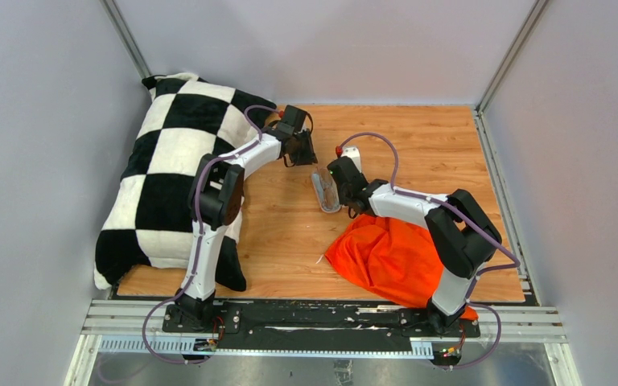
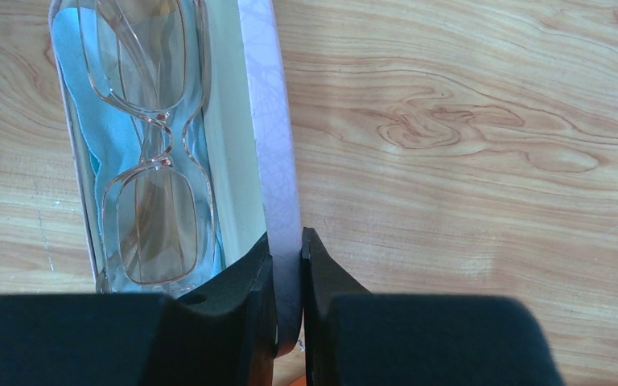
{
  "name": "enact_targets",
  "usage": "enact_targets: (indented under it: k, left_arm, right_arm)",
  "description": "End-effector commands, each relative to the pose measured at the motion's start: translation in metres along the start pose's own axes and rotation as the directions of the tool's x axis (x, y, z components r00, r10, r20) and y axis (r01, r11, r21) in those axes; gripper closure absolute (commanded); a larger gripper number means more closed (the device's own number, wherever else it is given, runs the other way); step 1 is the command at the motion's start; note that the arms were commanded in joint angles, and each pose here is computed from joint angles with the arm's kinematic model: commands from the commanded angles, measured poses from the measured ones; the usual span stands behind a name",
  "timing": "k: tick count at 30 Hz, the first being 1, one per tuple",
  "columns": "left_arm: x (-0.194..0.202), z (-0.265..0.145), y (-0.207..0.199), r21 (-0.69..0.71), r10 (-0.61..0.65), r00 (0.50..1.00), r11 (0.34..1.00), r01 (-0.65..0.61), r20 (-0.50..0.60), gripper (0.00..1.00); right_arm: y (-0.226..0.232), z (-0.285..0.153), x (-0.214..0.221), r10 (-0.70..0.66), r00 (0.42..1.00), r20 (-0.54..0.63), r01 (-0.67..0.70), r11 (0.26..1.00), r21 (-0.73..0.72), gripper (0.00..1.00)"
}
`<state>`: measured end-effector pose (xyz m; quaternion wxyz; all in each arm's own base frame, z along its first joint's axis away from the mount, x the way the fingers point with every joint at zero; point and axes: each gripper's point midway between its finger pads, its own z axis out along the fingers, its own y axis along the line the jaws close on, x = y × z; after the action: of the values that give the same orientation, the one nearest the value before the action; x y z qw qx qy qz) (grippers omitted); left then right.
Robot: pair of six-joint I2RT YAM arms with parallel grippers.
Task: Organize the sunglasses
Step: Place the sunglasses in the sunglasses case.
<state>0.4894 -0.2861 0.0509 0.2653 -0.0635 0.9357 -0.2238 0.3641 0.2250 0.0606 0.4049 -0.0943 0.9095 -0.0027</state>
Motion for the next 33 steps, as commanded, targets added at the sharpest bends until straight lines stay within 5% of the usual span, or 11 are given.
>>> enact_targets:
  k: [1, 25, 33]
  left_arm:
    - [0.009, 0.001, 0.004, -0.016, 0.048, 0.999, 0.999, -0.049, -0.025, 0.71]
    - [0.026, -0.009, -0.001, -0.01, 0.076, 0.996, 0.997, -0.077, -0.043, 0.69]
    - [0.017, -0.018, -0.012, 0.021, 0.048, 0.999, 0.999, -0.048, -0.011, 0.58]
  right_arm:
    - [0.001, -0.003, -0.02, 0.027, 0.999, 0.04, -0.027, 1.0, 0.003, 1.0]
    - [0.003, -0.002, -0.016, 0.025, 0.999, 0.03, -0.025, 1.0, 0.005, 1.0]
    - [0.003, -0.002, -0.014, 0.021, 0.999, 0.024, -0.022, 1.0, 0.003, 1.0]
